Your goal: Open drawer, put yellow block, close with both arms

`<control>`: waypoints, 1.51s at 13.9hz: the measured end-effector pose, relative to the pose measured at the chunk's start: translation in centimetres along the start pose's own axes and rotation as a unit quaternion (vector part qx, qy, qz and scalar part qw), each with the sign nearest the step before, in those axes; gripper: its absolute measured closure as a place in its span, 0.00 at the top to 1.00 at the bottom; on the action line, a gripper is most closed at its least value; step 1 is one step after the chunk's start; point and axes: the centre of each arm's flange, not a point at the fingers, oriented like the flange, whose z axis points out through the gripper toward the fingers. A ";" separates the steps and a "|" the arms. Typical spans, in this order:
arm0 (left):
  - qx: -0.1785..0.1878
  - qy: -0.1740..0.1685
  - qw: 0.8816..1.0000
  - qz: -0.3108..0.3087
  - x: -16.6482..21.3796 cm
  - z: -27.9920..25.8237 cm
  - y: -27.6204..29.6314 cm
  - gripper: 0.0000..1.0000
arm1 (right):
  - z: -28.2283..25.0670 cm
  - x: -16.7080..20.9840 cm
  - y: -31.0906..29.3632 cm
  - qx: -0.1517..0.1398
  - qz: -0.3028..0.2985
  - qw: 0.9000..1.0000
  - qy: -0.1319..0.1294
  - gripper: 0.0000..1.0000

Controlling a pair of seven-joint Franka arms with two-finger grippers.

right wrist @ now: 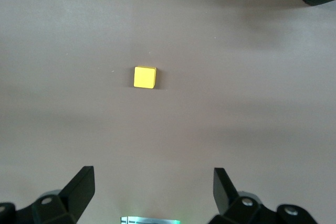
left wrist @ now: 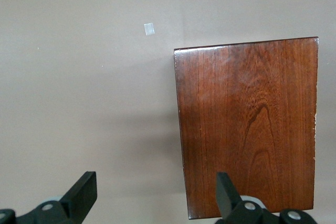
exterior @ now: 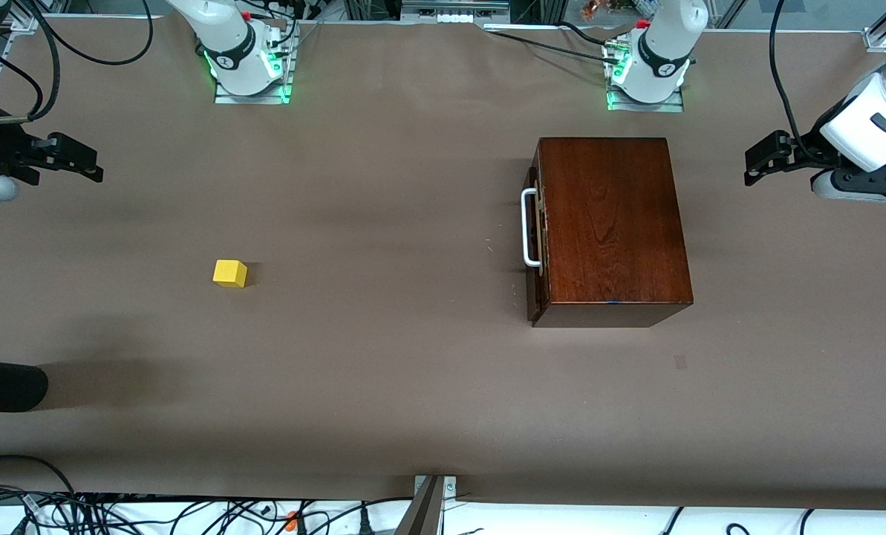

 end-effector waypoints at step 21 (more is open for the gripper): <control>0.038 -0.003 0.999 -0.037 -6.9 4.9 34.4 1.00 | 0.0 0.0 0.3 0.000 0.003 1.000 0.000 1.00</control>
